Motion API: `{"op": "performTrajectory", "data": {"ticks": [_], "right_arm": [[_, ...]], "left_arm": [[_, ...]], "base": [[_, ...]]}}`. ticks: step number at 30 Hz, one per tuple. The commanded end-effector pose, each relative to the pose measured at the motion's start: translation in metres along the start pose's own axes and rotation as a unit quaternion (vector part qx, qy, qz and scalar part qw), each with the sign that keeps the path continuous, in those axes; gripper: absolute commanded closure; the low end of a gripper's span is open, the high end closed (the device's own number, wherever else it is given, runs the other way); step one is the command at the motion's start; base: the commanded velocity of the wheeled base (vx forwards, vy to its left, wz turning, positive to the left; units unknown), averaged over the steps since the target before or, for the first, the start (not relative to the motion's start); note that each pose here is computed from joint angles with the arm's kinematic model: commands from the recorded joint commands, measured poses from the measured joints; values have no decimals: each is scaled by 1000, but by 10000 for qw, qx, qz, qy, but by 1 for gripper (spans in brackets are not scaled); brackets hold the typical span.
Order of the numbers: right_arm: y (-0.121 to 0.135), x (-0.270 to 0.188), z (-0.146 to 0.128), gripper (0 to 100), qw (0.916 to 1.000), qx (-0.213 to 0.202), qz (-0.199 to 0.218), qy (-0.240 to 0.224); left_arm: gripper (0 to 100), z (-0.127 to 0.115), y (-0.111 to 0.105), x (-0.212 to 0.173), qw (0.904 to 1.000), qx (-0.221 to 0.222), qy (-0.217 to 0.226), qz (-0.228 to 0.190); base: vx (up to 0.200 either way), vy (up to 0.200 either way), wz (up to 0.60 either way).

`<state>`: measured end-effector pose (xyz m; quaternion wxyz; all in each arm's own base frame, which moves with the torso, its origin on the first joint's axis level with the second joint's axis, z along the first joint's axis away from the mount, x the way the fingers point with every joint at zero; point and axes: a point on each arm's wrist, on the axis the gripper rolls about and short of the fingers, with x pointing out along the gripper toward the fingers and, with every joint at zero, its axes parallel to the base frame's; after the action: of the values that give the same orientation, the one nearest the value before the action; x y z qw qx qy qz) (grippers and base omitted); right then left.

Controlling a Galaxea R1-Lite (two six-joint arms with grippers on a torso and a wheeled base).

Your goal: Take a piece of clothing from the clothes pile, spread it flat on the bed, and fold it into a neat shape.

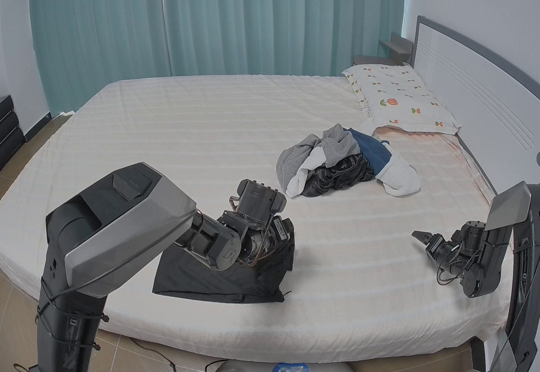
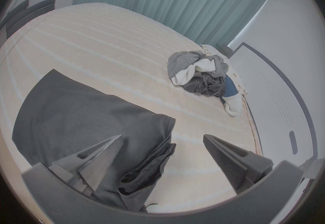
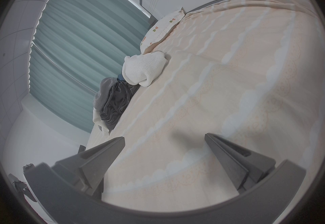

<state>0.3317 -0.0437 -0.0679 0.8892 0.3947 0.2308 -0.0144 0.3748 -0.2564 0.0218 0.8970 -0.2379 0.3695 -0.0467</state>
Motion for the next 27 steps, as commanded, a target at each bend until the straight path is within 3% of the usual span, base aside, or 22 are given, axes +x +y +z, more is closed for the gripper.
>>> {"op": "performTrajectory", "data": {"ticks": [1, 8, 16, 20, 23, 27], "right_arm": [[0, 0, 0, 0, 10000, -8, 18, -18], [0, 0, 0, 0, 10000, -8, 18, -18], [0, 0, -1, 0, 10000, -14, 7, -7], [1, 0, -1, 0, 10000, -25, 12, -2], [0, 0, -2, 0, 10000, -57, -3, 15], [-2, 1, -3, 0, 9999, -112, -23, 26]], "left_arm": [[0, 10, 10, -10, 9997, -218, -46, 89], [0, 22, 58, -33, 9963, -766, 300, 267], [0, 14, 103, -50, 9891, -1441, 296, 93], [0, 13, 119, -50, 9870, -1576, 288, 125], [0, 19, 130, -45, 9814, -1914, 136, 29], [0, 26, 133, -46, 9764, -2160, -29, -81]], "base": [[0, 0, 0], [0, 0, 0], [-150, 0, 0], [0, 0, 0], [0, 0, 0], [0, 0, 0]]}}
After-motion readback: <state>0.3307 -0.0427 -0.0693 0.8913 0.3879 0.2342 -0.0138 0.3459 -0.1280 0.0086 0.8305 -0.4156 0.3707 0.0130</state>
